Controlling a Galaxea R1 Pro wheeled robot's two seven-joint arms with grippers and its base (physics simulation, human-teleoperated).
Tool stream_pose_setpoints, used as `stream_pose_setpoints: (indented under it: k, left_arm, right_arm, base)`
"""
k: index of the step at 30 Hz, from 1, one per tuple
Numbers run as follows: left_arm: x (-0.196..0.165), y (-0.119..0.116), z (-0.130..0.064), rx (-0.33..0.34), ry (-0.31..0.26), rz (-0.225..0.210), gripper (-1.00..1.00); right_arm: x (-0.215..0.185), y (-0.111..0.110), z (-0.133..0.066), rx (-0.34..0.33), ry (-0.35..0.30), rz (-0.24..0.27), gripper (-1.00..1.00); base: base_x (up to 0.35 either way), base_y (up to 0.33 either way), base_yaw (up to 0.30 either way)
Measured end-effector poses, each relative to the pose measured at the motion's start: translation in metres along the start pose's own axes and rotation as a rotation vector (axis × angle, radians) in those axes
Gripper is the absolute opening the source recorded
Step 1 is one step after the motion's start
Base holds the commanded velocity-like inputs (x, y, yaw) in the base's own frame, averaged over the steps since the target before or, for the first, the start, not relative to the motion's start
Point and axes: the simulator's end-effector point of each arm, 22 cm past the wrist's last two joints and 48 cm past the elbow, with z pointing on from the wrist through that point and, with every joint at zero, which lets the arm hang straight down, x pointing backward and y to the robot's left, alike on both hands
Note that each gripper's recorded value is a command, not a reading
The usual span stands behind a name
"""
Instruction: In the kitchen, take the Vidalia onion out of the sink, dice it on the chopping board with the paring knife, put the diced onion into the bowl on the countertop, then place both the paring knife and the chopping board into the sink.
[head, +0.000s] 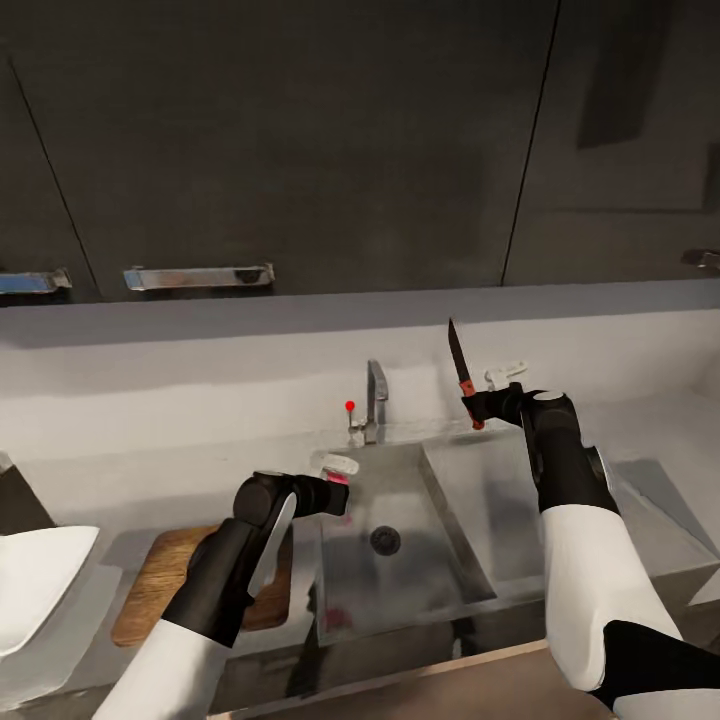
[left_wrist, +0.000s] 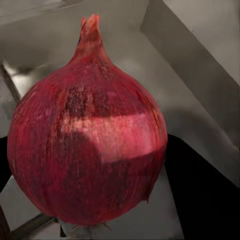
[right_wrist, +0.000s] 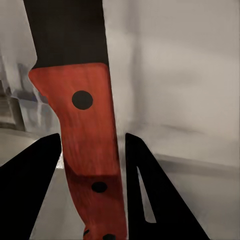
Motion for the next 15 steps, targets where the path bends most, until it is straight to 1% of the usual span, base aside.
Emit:
stream_pose_setpoints:
  k: [4, 7, 10, 15]
  left_arm:
    - [-0.0001, 0.0001, 0.0002, 0.000, 0.000, 0.000, -1.00]
    - [-0.0001, 0.0002, 0.0003, 0.000, 0.000, 0.000, -1.00]
    - [0.0002, 0.0000, 0.0001, 0.000, 0.000, 0.000, -1.00]
    - [0.0007, 0.0001, 0.0004, 0.000, 0.002, 0.000, -1.00]
  right_arm:
    - [0.0000, 0.0001, 0.0002, 0.000, 0.000, 0.000, -1.00]
    - [0.0001, 0.0000, 0.0003, 0.000, 0.000, 0.000, -1.00]
    - [-0.0002, 0.0001, -0.0001, 0.000, 0.000, 0.000, -1.00]
    - [-0.0001, 0.0001, 0.0000, 0.000, 0.000, 0.000, -1.00]
  base:
    - [-0.079, 0.248, 0.000]
    - [-0.129, 0.179, 0.000]
    - [-0.073, 0.071, 0.000]
    - [-0.014, 0.013, 0.022]
